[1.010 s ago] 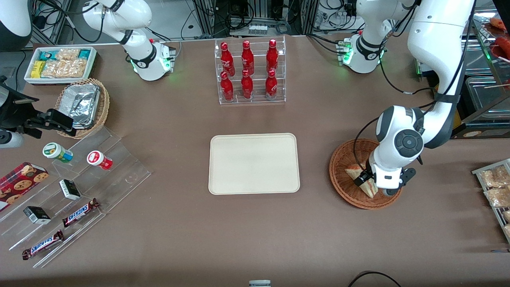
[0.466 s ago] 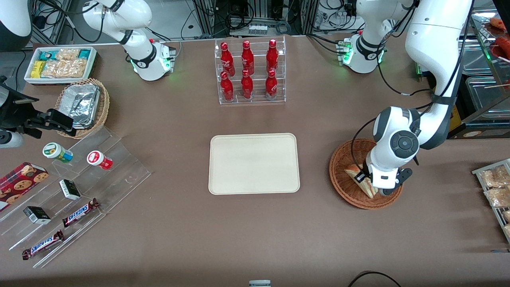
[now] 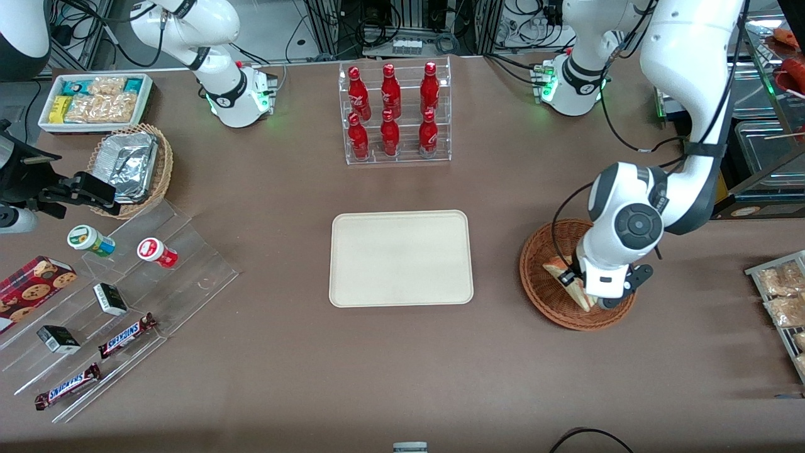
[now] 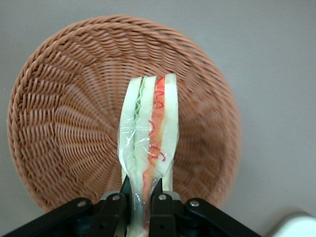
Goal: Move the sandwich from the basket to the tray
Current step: 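Lift the sandwich and carry it toward the cream tray, then lower the sandwich onto the tray and open the left gripper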
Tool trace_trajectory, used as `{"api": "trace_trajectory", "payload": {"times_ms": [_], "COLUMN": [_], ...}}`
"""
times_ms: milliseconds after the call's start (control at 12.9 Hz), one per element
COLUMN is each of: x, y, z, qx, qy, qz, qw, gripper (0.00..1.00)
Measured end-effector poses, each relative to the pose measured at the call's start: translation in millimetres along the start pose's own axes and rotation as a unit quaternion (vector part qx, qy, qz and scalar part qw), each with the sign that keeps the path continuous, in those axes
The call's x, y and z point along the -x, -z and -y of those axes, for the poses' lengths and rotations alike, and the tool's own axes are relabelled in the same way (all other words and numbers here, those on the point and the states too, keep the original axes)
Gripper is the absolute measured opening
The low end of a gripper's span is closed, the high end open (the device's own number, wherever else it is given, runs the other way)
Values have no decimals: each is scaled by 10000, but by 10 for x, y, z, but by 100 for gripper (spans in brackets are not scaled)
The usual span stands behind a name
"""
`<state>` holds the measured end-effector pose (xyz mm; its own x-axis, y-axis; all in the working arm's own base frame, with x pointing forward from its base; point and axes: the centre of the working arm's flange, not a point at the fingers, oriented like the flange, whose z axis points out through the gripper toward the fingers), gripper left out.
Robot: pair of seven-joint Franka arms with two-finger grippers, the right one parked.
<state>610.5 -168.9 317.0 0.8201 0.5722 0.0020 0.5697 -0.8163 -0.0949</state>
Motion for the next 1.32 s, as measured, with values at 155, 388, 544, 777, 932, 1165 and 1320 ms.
{"api": "trace_trajectory", "payload": {"times_ms": [155, 388, 544, 777, 932, 1165, 1320], "x": [281, 789, 1211, 1831, 2157, 2447, 2508], "y": [365, 650, 555, 300, 202, 53, -46], "z": [-347, -846, -1227, -1751, -1971, -2088, -2132], "qx": [130, 297, 311, 314, 326, 269, 311], "qy": [-318, -890, -1296, -1898, -2274, -2522, -2610], "qz": [-150, -291, -278, -235, -230, -179, -161], "qw": [9993, 9952, 9907, 9810, 9730, 9671, 9647], "gripper": [15, 14, 14, 14, 14, 14, 14]}}
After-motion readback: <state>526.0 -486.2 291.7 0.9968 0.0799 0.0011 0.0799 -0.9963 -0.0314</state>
